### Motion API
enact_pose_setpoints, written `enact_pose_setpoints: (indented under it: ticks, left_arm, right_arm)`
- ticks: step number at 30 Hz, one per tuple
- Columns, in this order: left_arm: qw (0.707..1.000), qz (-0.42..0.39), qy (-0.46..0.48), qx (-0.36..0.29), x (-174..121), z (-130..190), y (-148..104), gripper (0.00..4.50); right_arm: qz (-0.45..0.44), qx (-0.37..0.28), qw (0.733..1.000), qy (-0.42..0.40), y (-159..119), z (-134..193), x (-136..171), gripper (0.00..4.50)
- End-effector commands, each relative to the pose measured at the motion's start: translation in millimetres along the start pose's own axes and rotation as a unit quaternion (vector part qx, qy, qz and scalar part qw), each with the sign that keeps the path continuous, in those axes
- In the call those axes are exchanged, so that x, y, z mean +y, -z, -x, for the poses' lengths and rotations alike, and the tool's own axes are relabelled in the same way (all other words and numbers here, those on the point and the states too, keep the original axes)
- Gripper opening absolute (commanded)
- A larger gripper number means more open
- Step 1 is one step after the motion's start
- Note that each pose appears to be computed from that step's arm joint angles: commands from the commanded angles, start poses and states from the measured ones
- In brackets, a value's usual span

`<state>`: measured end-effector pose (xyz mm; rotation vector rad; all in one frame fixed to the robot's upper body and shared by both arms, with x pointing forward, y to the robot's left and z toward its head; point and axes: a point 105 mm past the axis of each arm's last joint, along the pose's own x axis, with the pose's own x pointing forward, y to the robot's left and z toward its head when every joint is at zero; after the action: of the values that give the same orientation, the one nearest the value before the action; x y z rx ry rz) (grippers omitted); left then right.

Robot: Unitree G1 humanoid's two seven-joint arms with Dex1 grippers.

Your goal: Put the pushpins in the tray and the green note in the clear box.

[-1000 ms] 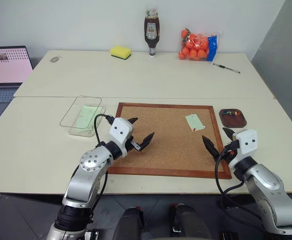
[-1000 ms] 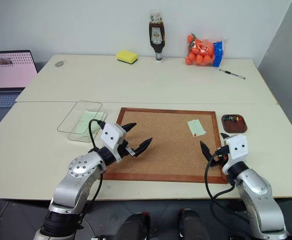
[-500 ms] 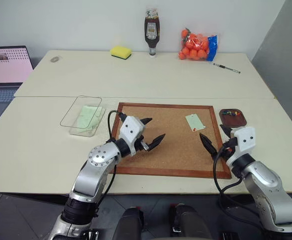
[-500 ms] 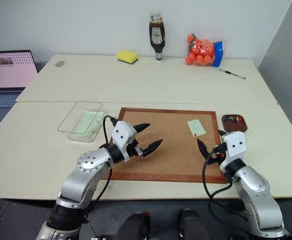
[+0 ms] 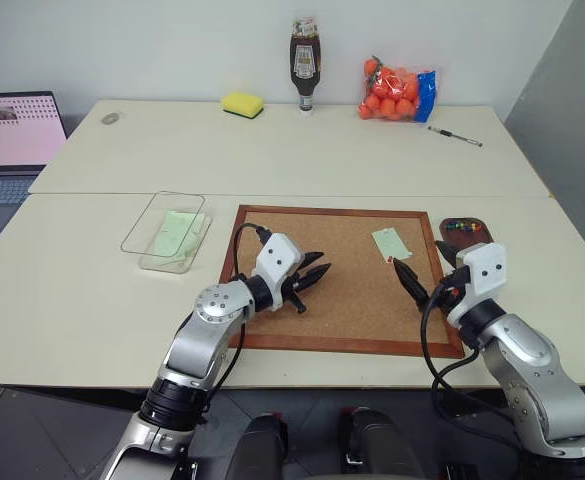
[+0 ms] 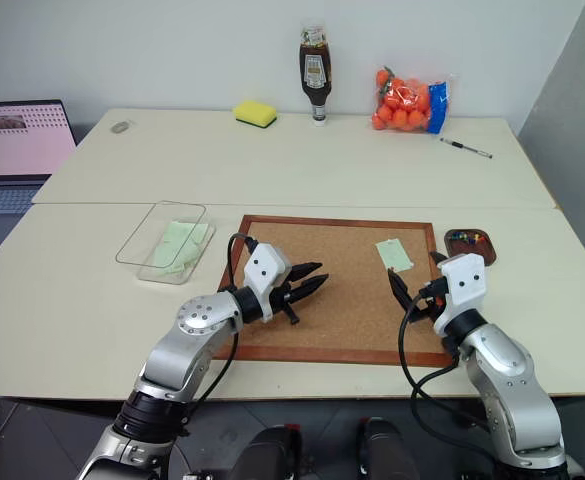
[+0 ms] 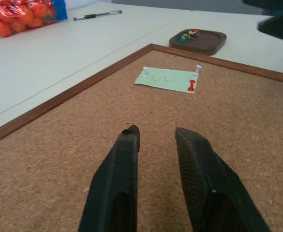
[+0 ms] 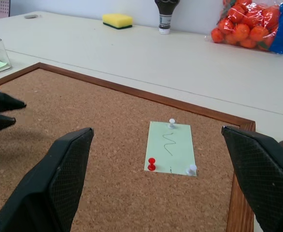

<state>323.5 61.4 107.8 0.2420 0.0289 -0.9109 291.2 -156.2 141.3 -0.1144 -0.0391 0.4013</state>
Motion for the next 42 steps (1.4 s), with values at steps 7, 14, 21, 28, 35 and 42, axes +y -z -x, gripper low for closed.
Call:
enact_pose_setpoints:
  ticks: [7, 14, 21, 28, 35, 42]
  left_arm:
    - [1.0, -0.006, 0.026, -0.002, -7, -20, -5, 0.01]
    - [0.999, 0.013, 0.032, 0.042, -9, -25, 25, 0.01]
    - [0.998, 0.024, 0.022, 0.058, -5, -25, 32, 0.01]
    - [0.998, 0.028, 0.036, 0.047, -13, -26, 28, 0.01]
    - [0.998, 0.027, 0.039, 0.044, -15, -26, 26, 0.0]
    - [0.998, 0.028, 0.041, 0.045, -17, -25, 26, 0.0]
  right_arm:
    - [-0.004, 0.005, 0.999, -0.043, -12, -19, 4, 4.5]
    - [-0.007, 0.038, 0.998, -0.049, -5, -43, -5, 4.5]
    - [0.0, 0.069, 0.997, -0.04, -2, -76, -21, 4.5]
    - [-0.016, 0.086, 0.995, -0.053, 6, -104, -25, 4.5]
    - [-0.015, 0.101, 0.993, -0.054, 16, -117, -28, 3.59]
    - [-0.022, 0.112, 0.993, -0.04, 23, -122, -34, 2.23]
